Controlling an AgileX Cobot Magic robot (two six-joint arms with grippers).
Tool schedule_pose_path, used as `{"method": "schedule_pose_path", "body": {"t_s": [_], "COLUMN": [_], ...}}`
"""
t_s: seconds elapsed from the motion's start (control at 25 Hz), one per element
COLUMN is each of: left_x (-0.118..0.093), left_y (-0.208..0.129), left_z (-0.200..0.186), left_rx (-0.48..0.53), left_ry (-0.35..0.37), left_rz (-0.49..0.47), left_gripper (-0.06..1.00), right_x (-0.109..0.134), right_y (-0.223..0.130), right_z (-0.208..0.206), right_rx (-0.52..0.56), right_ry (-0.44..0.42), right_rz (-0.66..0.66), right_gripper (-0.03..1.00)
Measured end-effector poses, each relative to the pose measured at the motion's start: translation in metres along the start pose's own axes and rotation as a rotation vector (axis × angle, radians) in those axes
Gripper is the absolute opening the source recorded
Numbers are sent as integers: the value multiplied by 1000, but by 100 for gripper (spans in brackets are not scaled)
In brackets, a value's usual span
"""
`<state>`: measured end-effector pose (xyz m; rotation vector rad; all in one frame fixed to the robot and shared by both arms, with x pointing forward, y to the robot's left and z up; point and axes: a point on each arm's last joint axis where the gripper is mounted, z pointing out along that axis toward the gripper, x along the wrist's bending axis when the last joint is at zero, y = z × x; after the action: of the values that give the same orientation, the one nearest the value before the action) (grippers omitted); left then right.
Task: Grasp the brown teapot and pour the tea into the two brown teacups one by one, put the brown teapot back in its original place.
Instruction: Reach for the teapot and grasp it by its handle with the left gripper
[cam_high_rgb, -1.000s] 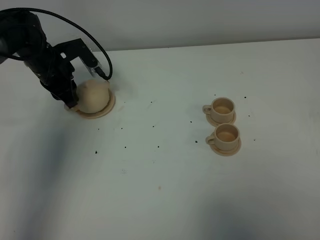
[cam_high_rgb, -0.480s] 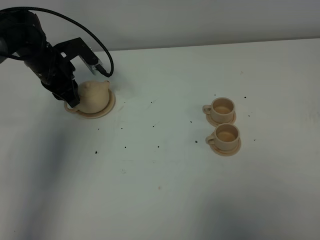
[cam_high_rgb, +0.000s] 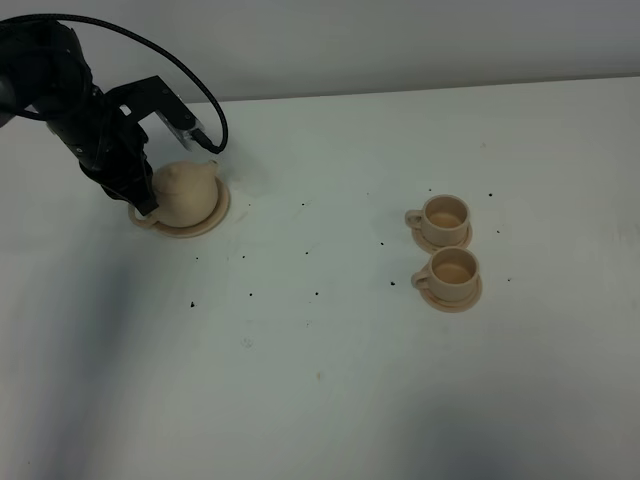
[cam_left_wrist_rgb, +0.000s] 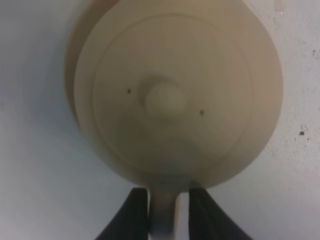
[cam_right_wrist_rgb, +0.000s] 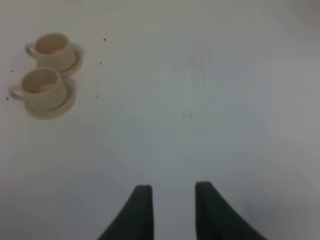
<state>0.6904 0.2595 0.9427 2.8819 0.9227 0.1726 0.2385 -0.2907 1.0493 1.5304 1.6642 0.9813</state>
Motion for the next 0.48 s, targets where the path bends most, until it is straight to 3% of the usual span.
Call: {"method": "schedule_pose_path", "body": {"t_s": [0.48], "left_x": [1], "left_y": [-2], "left_z": [8], "left_rx": [23], "left_ry": [-6], "left_rz": [-8], "left_gripper": [25], "right_x": [0], "right_y": [0], "right_z": [0], "right_rx": [0], "right_ry": [1], "right_rz": [0], "right_gripper": [24]}}
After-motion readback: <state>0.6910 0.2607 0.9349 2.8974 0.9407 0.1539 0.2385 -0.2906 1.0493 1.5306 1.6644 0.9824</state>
